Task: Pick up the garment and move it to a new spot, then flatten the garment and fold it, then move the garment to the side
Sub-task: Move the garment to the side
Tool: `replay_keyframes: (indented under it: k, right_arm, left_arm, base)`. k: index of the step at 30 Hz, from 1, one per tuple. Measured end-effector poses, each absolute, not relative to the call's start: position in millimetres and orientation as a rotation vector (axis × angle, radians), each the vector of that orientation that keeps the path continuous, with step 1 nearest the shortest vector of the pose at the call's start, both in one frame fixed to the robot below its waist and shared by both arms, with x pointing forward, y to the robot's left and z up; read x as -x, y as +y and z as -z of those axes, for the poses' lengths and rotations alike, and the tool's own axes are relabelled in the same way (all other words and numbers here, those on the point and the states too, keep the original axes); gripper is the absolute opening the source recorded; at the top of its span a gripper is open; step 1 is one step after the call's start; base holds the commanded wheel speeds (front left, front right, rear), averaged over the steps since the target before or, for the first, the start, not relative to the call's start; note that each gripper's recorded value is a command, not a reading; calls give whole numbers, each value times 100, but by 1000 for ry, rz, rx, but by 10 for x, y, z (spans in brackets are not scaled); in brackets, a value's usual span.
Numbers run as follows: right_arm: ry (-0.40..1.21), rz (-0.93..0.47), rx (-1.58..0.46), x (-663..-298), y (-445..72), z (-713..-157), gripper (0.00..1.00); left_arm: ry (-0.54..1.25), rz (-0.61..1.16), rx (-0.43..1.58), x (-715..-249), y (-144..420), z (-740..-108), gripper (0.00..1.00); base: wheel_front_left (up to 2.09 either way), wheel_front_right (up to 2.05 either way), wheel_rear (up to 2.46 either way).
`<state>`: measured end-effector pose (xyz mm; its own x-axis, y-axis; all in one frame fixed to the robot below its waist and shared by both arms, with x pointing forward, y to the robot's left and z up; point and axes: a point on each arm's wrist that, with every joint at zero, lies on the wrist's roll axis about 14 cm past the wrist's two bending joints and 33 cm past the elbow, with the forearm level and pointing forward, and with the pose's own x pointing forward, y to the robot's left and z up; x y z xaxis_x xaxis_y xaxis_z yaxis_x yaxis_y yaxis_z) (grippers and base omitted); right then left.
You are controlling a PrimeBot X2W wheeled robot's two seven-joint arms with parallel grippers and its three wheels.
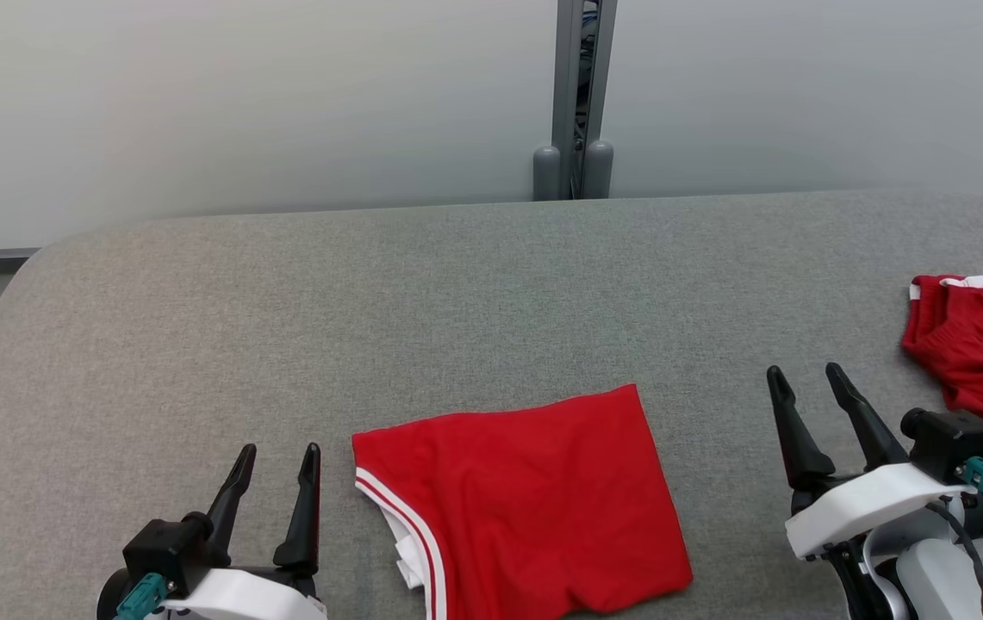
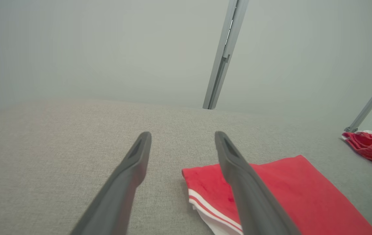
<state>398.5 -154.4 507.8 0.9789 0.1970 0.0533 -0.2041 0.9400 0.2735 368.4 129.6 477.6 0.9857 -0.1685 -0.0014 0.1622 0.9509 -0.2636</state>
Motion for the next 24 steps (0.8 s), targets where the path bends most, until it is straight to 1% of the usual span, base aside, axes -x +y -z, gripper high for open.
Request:
replay_keyframes:
  k: [8, 16, 24]
  right_arm:
    - [11, -215, -279, -3984, -1503, -4986, 100]
    - [253, -277, -344, -3891, -1277, -4542, 100]
    - [450, -359, -448, -3850, -957, -4242, 100]
  left_arm:
    - [31, 163, 266, -3668, 1312, -4753, 100]
    - [73, 161, 267, -3639, 1303, -4617, 100]
    - [103, 151, 268, -3695, 1329, -4516, 100]
  base:
    - [0, 0, 0]
    - [0, 0, 0]
    - [0, 0, 0]
